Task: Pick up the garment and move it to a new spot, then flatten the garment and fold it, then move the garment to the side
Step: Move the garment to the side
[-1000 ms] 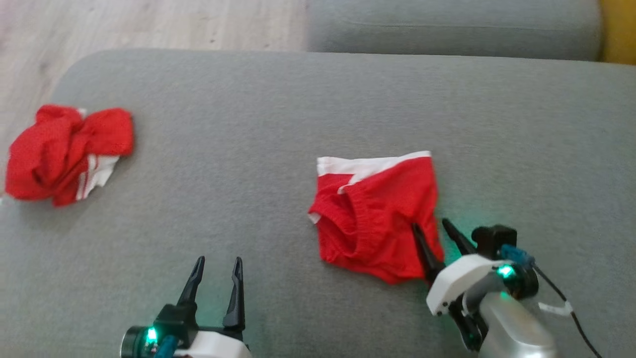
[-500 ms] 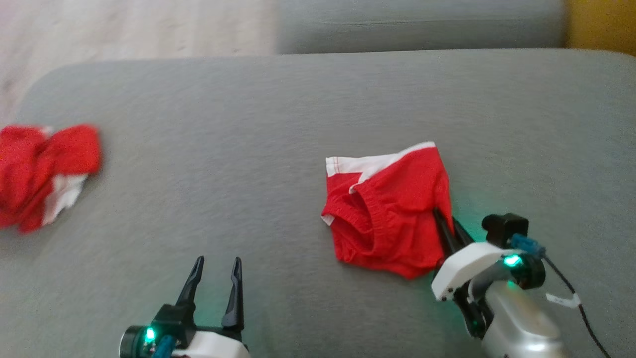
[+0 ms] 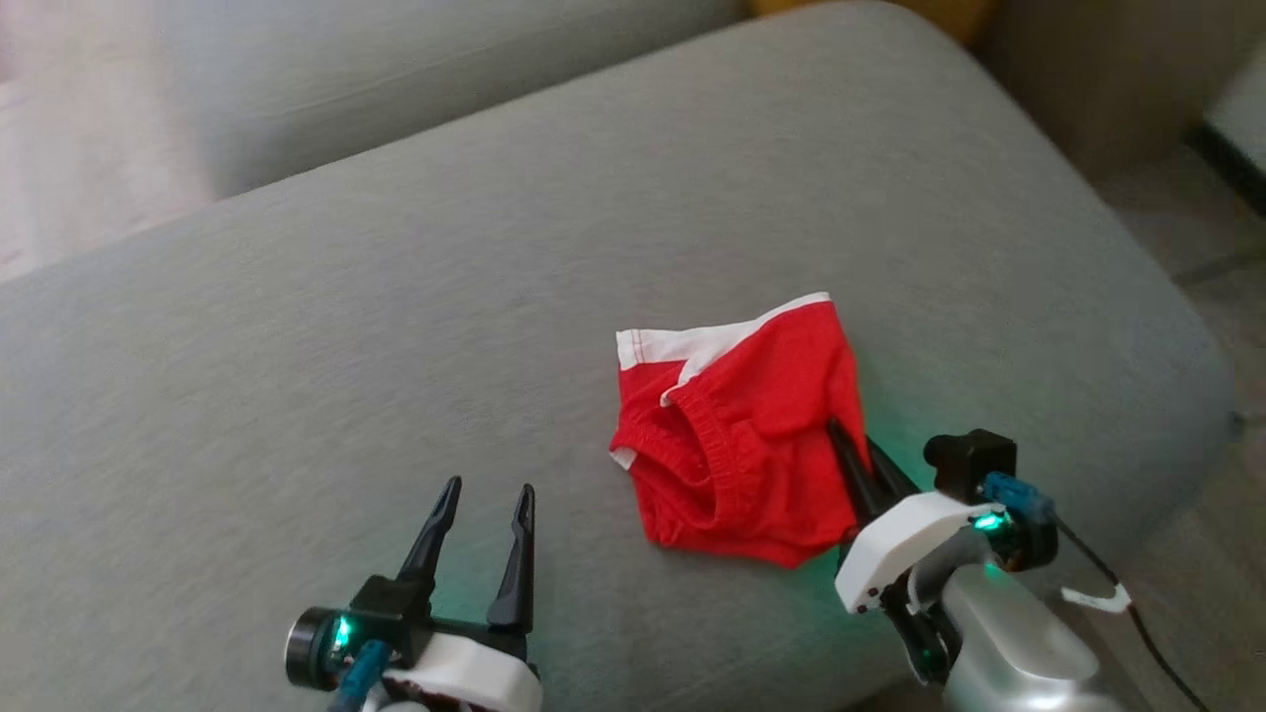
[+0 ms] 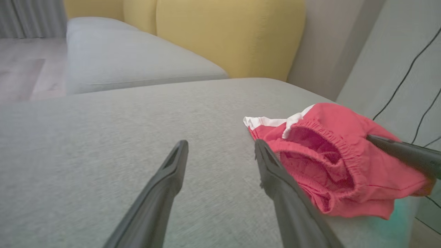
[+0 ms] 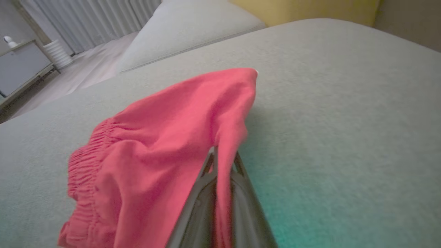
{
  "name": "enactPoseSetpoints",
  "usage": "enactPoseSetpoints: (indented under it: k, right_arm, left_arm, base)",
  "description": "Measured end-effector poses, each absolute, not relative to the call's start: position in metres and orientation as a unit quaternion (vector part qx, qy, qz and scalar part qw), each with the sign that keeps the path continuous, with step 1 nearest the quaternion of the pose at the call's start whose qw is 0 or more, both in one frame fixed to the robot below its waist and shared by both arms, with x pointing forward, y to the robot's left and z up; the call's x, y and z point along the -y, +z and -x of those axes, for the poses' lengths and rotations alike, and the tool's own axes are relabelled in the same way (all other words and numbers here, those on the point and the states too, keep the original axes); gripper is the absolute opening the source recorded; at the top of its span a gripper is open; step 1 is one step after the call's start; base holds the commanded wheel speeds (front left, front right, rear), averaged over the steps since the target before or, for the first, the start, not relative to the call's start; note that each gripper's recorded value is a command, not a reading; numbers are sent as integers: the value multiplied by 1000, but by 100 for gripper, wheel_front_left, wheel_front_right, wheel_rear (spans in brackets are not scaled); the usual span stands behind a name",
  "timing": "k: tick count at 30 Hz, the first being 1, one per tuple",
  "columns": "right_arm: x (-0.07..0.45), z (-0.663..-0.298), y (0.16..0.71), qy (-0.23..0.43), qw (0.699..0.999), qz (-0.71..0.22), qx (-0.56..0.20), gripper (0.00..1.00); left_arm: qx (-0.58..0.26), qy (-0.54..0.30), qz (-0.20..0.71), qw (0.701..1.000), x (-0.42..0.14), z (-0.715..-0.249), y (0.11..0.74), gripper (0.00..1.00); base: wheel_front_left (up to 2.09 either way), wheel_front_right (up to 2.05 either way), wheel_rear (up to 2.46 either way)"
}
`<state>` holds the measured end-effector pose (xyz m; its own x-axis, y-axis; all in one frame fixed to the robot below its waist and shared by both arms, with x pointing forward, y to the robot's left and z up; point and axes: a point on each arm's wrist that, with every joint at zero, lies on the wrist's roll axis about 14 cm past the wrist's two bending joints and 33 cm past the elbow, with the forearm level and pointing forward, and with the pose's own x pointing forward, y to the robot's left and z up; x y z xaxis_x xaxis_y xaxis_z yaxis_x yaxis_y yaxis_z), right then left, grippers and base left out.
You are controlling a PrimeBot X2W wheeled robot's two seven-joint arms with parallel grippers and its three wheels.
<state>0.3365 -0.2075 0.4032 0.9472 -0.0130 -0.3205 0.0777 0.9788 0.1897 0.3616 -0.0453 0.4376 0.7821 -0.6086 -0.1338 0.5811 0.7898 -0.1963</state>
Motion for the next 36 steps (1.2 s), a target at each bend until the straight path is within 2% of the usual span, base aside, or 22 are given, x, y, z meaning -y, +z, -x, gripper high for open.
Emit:
enactPoseSetpoints:
  k: [4,8,13,16,24,25,26,27,32,36]
  right_arm:
    - [228,-323,402,-52,981,-87,-166,0]
    - [253,-340,411,-68,983,-47,-165,0]
    - [297,-390,446,-87,986,17,-138,0]
    - [323,-402,453,-110,983,35,-139,0]
    - [409,-401,441,-205,959,70,-185,0]
    - [414,-401,438,-211,956,72,-189,9]
    - [417,-402,437,-217,955,71,-190,80]
    - [418,-403,436,-222,954,68,-189,100]
    - [399,-432,466,-215,968,57,-119,100]
    - [357,-457,493,-171,982,51,-62,100]
  left_arm:
    - [-108,-355,70,926,72,-356,430,100]
    - [-123,-372,68,917,83,-356,418,100]
    - [-127,-346,58,928,65,-374,406,100]
    - [-131,-329,55,933,53,-382,400,100]
    - [-141,-270,51,951,9,-405,382,100]
    - [-142,-262,53,953,4,-407,380,100]
    - [-144,-256,54,954,0,-408,378,100]
    - [-146,-252,54,955,-3,-408,377,100]
    - [-142,-243,52,958,-8,-412,379,100]
    - [-126,-231,48,963,-14,-416,390,100]
  base:
    - [0,0,0]
    - [0,0,0]
    - [0,0,0]
    - [0,0,0]
    - [0,0,0]
    - [0,0,0]
    - [0,0,0]
    - [0,0,0]
    - [0,0,0]
    - [0,0,0]
